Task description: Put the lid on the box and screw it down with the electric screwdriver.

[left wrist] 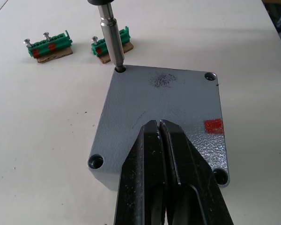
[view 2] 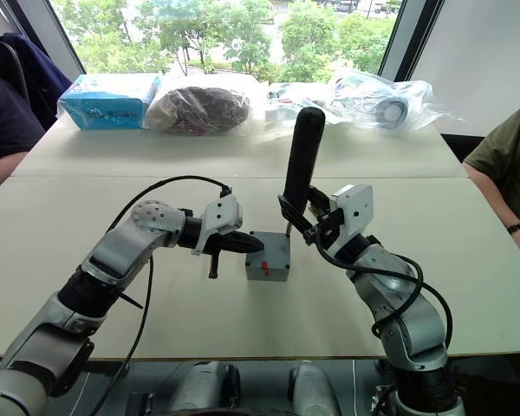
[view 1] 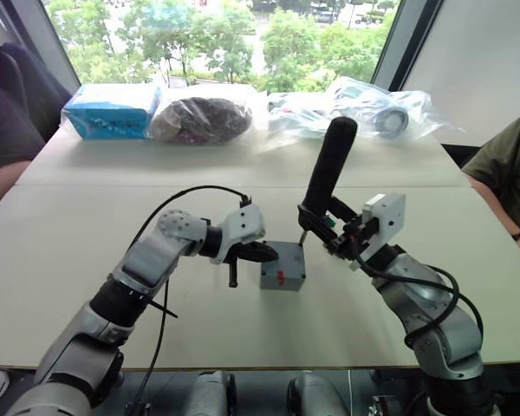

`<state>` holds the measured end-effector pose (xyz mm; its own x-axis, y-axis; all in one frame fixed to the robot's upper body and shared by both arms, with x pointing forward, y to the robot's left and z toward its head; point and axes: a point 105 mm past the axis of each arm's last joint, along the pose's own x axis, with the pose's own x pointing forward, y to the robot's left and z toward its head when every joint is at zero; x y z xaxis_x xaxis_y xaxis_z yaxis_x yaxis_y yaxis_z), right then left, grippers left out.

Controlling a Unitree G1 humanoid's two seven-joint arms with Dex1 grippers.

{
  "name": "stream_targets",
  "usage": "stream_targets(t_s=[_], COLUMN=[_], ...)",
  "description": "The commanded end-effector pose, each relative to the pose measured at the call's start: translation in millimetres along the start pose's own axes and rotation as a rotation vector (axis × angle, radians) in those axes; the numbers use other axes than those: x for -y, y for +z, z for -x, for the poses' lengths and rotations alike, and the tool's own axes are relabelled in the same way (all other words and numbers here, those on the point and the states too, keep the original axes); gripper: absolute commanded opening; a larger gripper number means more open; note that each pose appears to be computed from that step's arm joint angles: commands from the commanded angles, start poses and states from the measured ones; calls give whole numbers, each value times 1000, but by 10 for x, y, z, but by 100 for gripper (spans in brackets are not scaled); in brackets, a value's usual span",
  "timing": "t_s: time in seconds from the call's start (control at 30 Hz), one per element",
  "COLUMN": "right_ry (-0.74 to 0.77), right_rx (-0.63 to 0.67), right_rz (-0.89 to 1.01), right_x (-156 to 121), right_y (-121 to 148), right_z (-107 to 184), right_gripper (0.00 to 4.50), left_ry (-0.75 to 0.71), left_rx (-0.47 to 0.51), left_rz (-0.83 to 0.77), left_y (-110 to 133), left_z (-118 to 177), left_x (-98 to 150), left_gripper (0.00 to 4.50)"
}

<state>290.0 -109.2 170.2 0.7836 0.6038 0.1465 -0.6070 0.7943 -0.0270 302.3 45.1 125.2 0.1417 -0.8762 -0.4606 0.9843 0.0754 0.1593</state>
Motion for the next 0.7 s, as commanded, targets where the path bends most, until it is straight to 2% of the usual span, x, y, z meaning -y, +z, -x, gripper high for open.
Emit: stream_targets(t_s=[0.03, 0.7], right_ry=[-19, -12], right_rx=[-190, -163], right_rz=[-87, -75], right_x=[2, 12], right_y=[-494, -422], right_z=[74, 33], right_gripper=[181, 181], left_ry=[-11, 1], left_rx=[-48, -48], left_rz=[23, 23], left_y=[-130, -136], left_z=[-24, -32], left_x=[43, 14], left_gripper=[0, 0])
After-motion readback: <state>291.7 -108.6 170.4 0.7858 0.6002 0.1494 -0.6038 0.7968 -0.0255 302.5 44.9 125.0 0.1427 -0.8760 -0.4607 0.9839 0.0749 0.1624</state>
